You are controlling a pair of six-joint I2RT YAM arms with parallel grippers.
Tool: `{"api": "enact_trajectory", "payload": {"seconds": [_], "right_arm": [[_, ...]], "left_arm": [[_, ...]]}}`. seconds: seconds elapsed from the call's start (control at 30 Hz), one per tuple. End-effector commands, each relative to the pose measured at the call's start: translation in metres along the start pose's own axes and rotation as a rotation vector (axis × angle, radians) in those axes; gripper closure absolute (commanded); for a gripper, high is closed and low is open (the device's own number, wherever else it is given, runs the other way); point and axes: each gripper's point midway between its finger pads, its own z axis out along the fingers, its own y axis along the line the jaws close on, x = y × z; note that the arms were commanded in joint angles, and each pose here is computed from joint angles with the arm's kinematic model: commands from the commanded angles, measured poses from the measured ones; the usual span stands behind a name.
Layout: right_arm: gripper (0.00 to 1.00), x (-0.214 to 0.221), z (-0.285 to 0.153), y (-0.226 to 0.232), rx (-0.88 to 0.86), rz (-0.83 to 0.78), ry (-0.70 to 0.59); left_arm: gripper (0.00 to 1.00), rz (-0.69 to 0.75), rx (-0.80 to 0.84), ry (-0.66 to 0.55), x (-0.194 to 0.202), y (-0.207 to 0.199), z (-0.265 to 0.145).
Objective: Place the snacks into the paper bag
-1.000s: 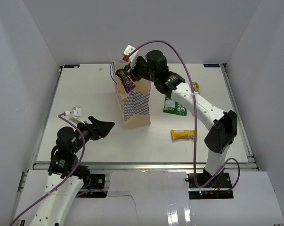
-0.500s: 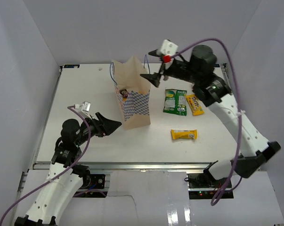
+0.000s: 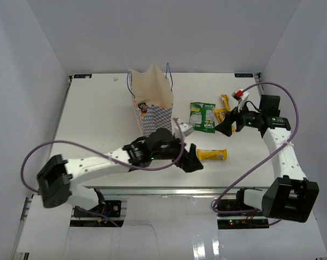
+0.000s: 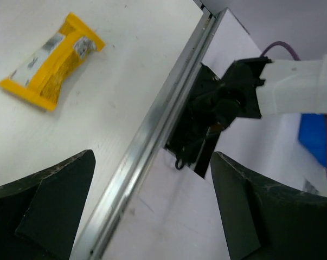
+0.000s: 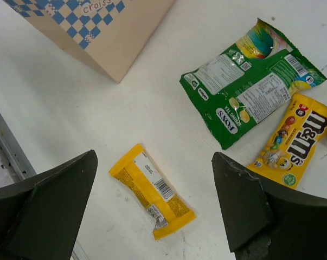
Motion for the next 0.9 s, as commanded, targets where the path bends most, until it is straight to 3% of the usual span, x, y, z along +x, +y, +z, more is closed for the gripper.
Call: {"api": "enact_trajectory", "payload": {"seconds": [0.0,0.07,0.17,0.4,0.63,0.87], "right_arm": [[0.08,0.004,-0.010,0.002,0.018,-0.024,0.001],[0.08,0.007,-0.010,0.000,0.009,0.004,-0.006],[0.08,0.004,-0.013,-0.005,-0.015,0.042,-0.037],[0.08,-0.001,-0.026,-0.026,-0.043,0.085,-0.080],[0.09,0.003,-0.023,-0.024,-0.080,0.096,-0.089],[0.09,0.005,-0.022,-0.023,-0.083,0.087,-0.088]], "left_arm": [[0.02,0.243,-0.006,0.037,-0.018,-0.012,0.049],[0.02,0.364,-0.051,0.162,0.006,0.011,0.082],[0.02,0.528,-0.058,0.211,0.006,0.027,0.109],[0.02,0.832,0.058,0.216,0.020,0.042,0.136],[0.07,0.877,0.065,0.275,0.033,0.065,0.174],[0.15,0.855,0.012,0.317,0.037,0.098,0.188]]}}
